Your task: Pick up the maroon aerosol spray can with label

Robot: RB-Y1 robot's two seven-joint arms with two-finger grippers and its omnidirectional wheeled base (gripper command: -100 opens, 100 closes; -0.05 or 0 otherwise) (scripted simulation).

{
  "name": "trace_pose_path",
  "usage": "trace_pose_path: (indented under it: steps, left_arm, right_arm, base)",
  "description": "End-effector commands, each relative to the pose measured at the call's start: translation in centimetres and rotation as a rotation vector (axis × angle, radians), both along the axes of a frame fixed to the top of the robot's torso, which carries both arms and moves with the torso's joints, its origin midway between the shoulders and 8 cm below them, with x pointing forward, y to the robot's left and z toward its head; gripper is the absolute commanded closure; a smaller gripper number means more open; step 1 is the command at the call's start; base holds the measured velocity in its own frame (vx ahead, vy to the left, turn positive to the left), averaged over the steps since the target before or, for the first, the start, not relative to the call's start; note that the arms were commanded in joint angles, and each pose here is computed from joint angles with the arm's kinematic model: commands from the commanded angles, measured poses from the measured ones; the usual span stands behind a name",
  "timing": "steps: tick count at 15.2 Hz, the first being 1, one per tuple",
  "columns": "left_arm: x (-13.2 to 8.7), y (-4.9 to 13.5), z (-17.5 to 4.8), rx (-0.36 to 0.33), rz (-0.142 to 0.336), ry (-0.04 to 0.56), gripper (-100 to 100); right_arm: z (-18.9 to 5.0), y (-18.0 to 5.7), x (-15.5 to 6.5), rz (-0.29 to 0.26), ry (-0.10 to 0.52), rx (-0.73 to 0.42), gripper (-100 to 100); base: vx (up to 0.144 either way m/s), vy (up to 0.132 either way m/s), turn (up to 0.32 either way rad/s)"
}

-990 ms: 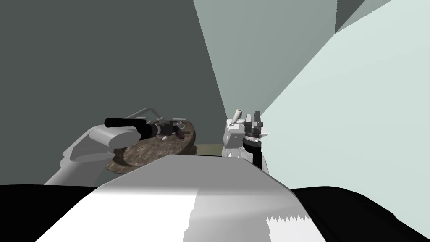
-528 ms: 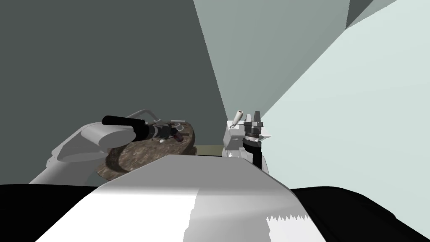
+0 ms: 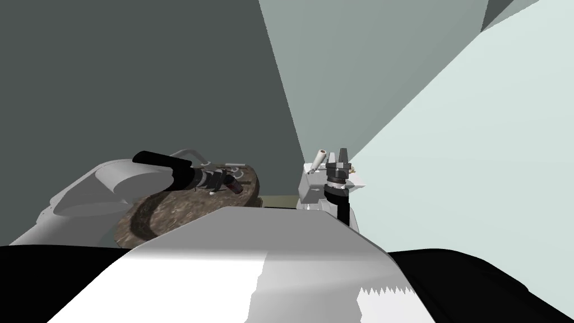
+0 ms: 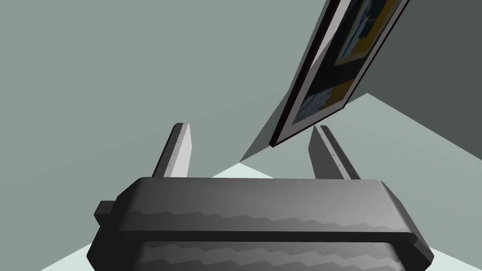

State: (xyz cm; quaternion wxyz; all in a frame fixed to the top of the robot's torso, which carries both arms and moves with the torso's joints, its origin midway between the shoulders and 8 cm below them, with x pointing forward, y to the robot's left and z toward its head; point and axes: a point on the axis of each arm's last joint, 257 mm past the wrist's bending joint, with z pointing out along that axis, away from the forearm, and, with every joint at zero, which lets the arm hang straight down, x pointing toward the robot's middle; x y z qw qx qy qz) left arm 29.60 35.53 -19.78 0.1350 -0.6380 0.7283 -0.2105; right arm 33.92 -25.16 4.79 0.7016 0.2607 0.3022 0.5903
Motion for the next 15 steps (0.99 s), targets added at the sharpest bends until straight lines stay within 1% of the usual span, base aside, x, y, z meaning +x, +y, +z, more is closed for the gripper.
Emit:
trace_pose_path:
  steps: [1, 2, 3, 4, 5, 6, 9, 10, 11, 12, 13, 14, 15]
  left_arm:
    - [-0.7, 0.2, -0.2, 0.007, -0.001, 0.028, -100]
    - [-1.8, 0.3, -0.3, 0.017, -0.008, 0.07, -100]
    - [-1.9, 0.3, -0.3, 0.018, -0.008, 0.074, -100]
    - [-2.9, 0.3, -0.3, 0.029, -0.017, 0.11, -100]
    - [-3.1, 0.4, -0.4, 0.032, -0.016, 0.118, -100]
    - [-4.0, 0.4, -0.4, 0.042, -0.026, 0.148, -100]
    - [-5.4, 0.5, -0.5, 0.064, -0.036, 0.199, -100]
    - [-6.3, 0.5, -0.4, 0.078, -0.048, 0.225, -100]
    - [-6.6, 0.6, -0.5, 0.083, -0.048, 0.235, -100]
    - [-7.4, 0.5, -0.4, 0.1, -0.062, 0.26, -100]
    - [-7.7, 0.6, -0.4, 0.104, -0.062, 0.269, -100]
    - [-8.5, 0.5, -0.3, 0.123, -0.079, 0.29, -100]
    - [-8.7, 0.6, -0.3, 0.128, -0.078, 0.299, -100]
  right_arm:
    - [0.0, 0.0, 0.0, 0.0, 0.0, 0.0, 0]
    - [0.0, 0.0, 0.0, 0.0, 0.0, 0.0, 0]
    - [0.0, 0.0, 0.0, 0.0, 0.0, 0.0, 0]
    - [0.0, 0.0, 0.0, 0.0, 0.0, 0.0, 0]
    - [0.0, 0.0, 0.0, 0.0, 0.0, 0.0, 0]
    - [0.0, 0.0, 0.0, 0.0, 0.0, 0.0, 0]
    - [0.0, 0.0, 0.0, 0.0, 0.0, 0.0, 0]
    - [0.0, 0.0, 0.0, 0.0, 0.0, 0.0, 0]
    - [0.0, 0.0, 0.0, 0.0, 0.0, 0.0, 0]
    - [0.0, 0.0, 0.0, 0.0, 0.0, 0.0, 0]
    - [0.0, 0.0, 0.0, 0.0, 0.0, 0.0, 0]
    - [0.0, 0.0, 0.0, 0.0, 0.0, 0.0, 0]
    - [0.0, 0.0, 0.0, 0.0, 0.0, 0.0, 0]
  base:
    - [0.033, 0.001, 0.0]
    - [0.051, 0.002, 0.003]
    - [0.076, 0.002, 0.005]
    - [0.086, 0.001, 0.013]
    - [0.08, 0.003, 0.006]
    - [0.108, 0.002, 0.009]
    - [0.081, 0.003, 0.002]
    - [0.1, 0.002, 0.009]
    - [0.09, -0.002, 0.007]
    - [0.093, -0.001, 0.01]
    - [0.104, -0.001, 0.007]
    - [0.095, 0.0, -0.001]
    - [0.091, -0.001, 0.001]
